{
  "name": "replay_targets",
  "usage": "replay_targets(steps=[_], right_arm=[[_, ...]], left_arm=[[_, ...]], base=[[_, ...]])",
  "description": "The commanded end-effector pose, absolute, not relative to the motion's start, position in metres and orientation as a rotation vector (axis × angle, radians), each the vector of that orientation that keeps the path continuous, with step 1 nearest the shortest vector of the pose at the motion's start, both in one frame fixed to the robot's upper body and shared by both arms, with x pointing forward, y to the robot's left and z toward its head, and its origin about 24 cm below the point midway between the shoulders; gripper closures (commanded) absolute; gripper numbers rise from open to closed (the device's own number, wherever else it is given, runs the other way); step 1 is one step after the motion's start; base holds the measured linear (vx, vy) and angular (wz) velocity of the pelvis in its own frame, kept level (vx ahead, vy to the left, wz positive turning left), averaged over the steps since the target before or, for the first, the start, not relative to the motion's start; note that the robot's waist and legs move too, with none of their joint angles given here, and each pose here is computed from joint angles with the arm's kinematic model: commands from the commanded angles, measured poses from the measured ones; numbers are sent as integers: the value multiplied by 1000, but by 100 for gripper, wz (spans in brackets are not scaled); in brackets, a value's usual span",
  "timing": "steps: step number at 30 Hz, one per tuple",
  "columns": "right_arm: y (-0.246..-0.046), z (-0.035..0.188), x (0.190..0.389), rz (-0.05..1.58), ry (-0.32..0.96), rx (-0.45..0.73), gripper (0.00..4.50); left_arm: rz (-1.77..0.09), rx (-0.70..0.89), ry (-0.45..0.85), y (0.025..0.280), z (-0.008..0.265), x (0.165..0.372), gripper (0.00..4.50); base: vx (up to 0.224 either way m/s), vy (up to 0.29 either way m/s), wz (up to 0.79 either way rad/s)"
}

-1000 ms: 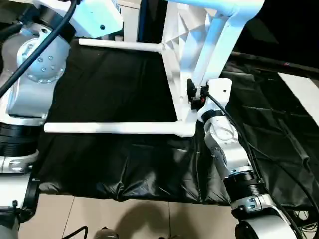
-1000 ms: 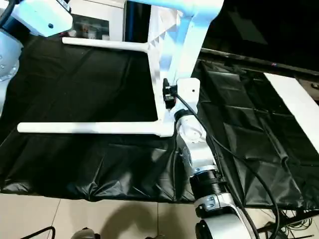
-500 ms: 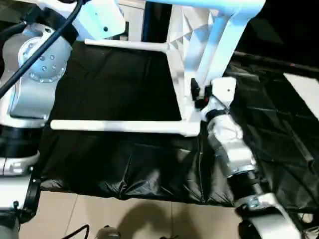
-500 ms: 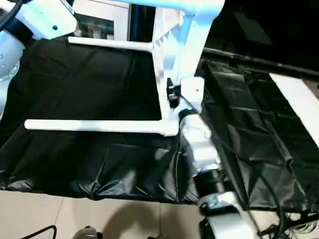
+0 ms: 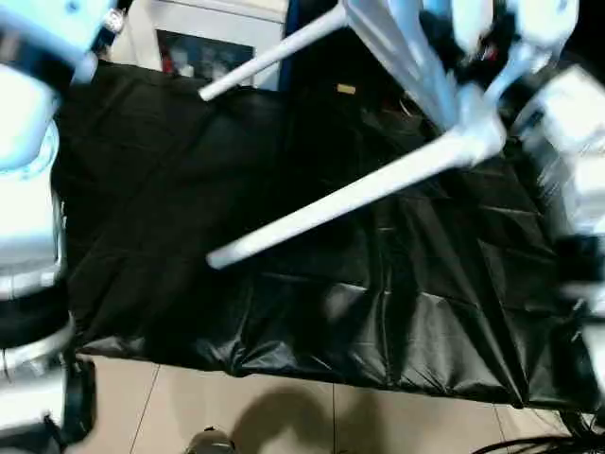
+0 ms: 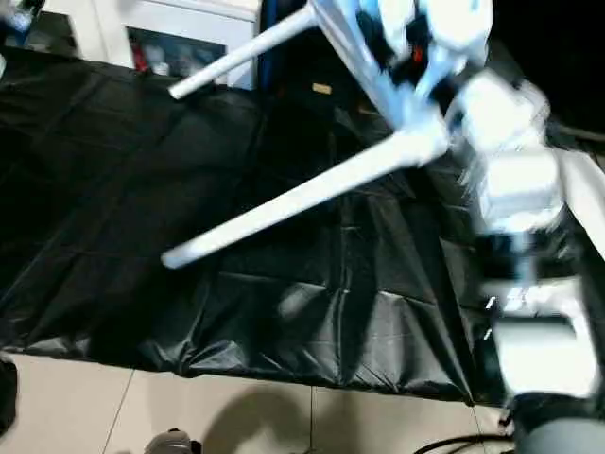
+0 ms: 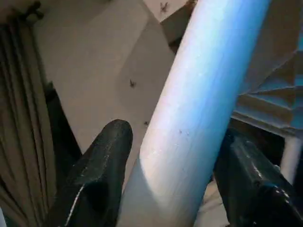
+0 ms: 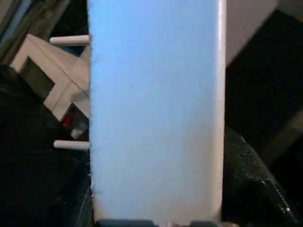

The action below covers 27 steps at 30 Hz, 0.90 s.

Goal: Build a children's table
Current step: Flip table

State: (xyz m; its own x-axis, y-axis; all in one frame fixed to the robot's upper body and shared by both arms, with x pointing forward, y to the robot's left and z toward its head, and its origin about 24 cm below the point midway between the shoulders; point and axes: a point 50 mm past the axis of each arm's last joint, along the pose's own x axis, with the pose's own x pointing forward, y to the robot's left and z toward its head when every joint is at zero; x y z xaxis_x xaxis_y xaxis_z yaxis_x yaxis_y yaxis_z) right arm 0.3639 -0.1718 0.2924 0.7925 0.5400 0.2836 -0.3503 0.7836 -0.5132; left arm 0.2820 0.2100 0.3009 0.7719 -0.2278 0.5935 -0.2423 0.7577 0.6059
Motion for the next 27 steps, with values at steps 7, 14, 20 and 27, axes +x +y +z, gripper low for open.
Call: replay_targets(steps=[7, 14, 20, 27], right_arm=[[-153, 274, 357, 896, -307, -518, 122], [-150, 275, 356, 907, -350, -512, 72], [-151, 285, 354, 912, -427, -461, 65], [-154, 293, 346, 975, -474, -375, 65]], left_arm=[[131, 562, -410, 252, 257, 299, 223], [128, 575, -389, 251, 254, 301, 225], [149, 560, -343, 255, 247, 303, 239], [160, 556, -320, 257, 242, 303, 248]], base=[[0, 0, 0], [0, 0, 0], [0, 0, 0], [0, 0, 0]])
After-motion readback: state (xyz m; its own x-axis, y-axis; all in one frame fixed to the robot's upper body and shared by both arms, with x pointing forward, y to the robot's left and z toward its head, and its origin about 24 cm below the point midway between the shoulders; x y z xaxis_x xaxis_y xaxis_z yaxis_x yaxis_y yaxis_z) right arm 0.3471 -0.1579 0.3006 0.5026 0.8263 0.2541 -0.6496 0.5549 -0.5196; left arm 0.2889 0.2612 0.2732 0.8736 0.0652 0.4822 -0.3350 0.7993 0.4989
